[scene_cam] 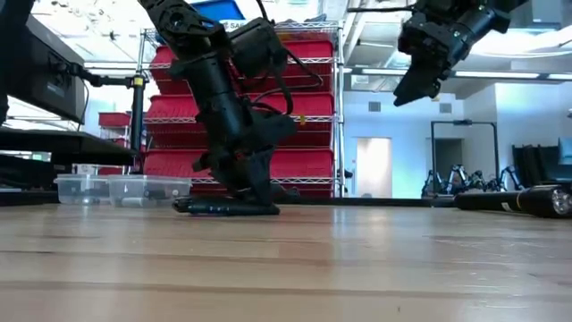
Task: Insert battery
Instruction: Close the remote's battery compartment
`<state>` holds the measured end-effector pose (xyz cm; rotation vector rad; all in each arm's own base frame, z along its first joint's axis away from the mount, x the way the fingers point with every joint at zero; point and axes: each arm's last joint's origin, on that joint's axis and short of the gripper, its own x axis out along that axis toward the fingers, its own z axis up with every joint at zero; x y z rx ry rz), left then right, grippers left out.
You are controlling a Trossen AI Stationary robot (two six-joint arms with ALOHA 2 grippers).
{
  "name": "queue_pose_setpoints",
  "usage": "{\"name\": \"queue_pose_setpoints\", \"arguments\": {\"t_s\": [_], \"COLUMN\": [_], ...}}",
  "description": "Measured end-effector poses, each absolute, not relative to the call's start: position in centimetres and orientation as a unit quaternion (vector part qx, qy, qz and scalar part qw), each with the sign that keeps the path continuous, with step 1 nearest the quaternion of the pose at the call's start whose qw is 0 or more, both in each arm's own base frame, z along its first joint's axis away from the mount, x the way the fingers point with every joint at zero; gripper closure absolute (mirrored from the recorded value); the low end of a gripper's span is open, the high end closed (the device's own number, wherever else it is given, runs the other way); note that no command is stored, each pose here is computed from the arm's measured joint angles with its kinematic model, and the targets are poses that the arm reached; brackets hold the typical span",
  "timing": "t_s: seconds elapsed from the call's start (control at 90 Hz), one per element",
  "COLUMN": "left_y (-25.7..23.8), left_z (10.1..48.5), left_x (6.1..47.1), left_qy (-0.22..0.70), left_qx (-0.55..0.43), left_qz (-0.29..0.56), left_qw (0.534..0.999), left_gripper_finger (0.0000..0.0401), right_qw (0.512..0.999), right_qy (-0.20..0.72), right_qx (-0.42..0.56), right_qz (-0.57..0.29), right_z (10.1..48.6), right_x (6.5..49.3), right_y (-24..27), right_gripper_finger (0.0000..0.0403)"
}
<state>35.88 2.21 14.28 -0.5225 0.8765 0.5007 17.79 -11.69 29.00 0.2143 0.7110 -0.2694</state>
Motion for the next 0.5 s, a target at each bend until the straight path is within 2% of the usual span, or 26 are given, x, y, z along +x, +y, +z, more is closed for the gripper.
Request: {"name": "queue_pose_setpoints", "arguments": {"t_s": [0.311,0.5], "left_y": [2.03,1.96], "left_z": [14.06,13.94], "left_x": [35.75,35.57], "left_qy": [0.428,0.438], "left_qx": [-0.242,-0.242], "left_qz": [0.234,0.233], "left_qw": [0.839,0.834], "left_gripper_finger": [0.0187,0.0177], "right_qw": [0.923,0.923], "right_qy": [0.349,0.351], "right_qx": [0.102,0.103], "right_qz": [-0.122,-0.122], "right_z": [28.89,28.87], "right_x": [17.99,17.97], "right_y": [-11.34,-11.33], "right_gripper_finger": [0.0214,0.0214]}}
